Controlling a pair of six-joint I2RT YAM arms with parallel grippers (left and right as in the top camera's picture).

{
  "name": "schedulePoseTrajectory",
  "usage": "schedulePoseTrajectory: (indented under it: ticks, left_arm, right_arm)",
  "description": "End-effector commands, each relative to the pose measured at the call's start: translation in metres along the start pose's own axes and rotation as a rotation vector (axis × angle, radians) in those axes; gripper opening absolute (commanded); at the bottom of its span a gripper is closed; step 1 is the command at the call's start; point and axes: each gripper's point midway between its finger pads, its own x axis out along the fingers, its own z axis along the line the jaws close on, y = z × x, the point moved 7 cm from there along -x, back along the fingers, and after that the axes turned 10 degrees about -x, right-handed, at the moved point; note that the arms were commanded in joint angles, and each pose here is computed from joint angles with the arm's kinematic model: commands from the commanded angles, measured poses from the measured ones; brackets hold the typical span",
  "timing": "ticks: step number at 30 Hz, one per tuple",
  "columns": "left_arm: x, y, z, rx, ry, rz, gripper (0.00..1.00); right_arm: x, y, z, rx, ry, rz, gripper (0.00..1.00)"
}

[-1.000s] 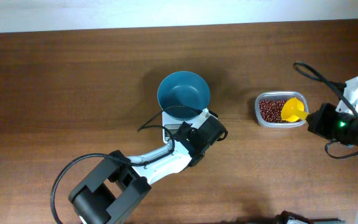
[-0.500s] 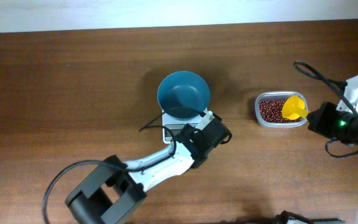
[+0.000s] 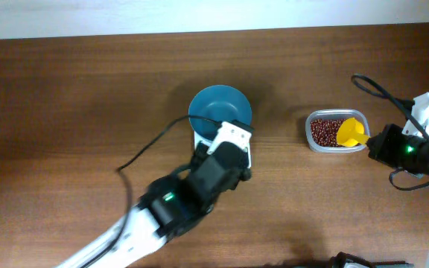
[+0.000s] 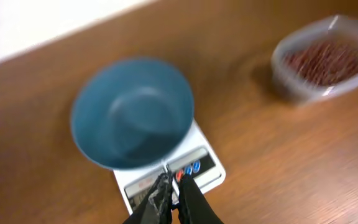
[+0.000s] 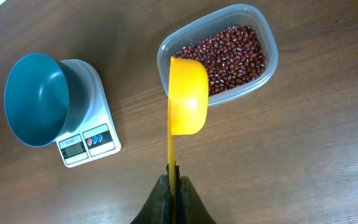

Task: Scoop item into bowl and weigh 50g on scale

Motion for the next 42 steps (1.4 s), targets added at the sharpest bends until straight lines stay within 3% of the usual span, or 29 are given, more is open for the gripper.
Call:
schedulePoseTrajectory:
  ticks: [1, 5, 11, 17, 18, 20, 21, 29, 32, 39, 42]
  left_arm:
    - [-0.038, -0.033, 0.034, -0.191, -0.118, -0.188, 0.12]
    - [-0.039, -0.049, 0.094, -0.340, -0.320, -0.268, 0.27]
    - [-0.026, -0.072, 0.188, -0.593, -0.527, -0.420, 0.33]
    - [-0.005, -0.058, 0.245, -0.654, -0.662, -0.363, 0.43]
    - [0.001, -0.055, 0.252, -0.660, -0.682, -0.351, 0.50]
    - [0.013, -0.049, 0.262, -0.667, -0.709, -0.328, 0.79]
    - [0.022, -0.046, 0.267, -0.669, -0.720, -0.312, 0.99]
    - [0.058, -0.029, 0.289, -0.799, -0.755, -0.306, 0.99]
    - [0.060, -0.031, 0.290, -0.800, -0.751, -0.321, 0.99]
    - [0.063, -0.029, 0.290, -0.799, -0.754, -0.313, 0.99]
    - [0.064, -0.028, 0.290, -0.798, -0.756, -0.309, 0.99]
  right_arm:
    - [-0.002, -0.001, 0.001, 0.000, -0.010, -0.008, 0.04]
    - [-0.002, -0.002, 0.001, -0.001, -0.010, -0.012, 0.04]
    - [-0.002, 0.000, 0.001, 0.003, -0.011, -0.003, 0.04]
    - [-0.002, -0.005, 0.001, 0.001, -0.009, -0.029, 0.04]
    - [-0.002, -0.007, 0.001, -0.002, -0.009, -0.038, 0.04]
    - [-0.002, -0.010, 0.000, 0.021, -0.008, -0.054, 0.04]
    - [-0.002, -0.011, 0.000, 0.033, -0.009, -0.059, 0.04]
    - [0.021, -0.016, -0.015, -0.079, 0.082, 0.030, 0.04]
    - [0.040, -0.018, -0.015, -0.148, 0.140, 0.109, 0.04]
    - [0.062, -0.035, -0.021, -0.277, 0.361, 0.137, 0.04]
    - [0.077, -0.047, -0.019, -0.366, 0.370, 0.155, 0.04]
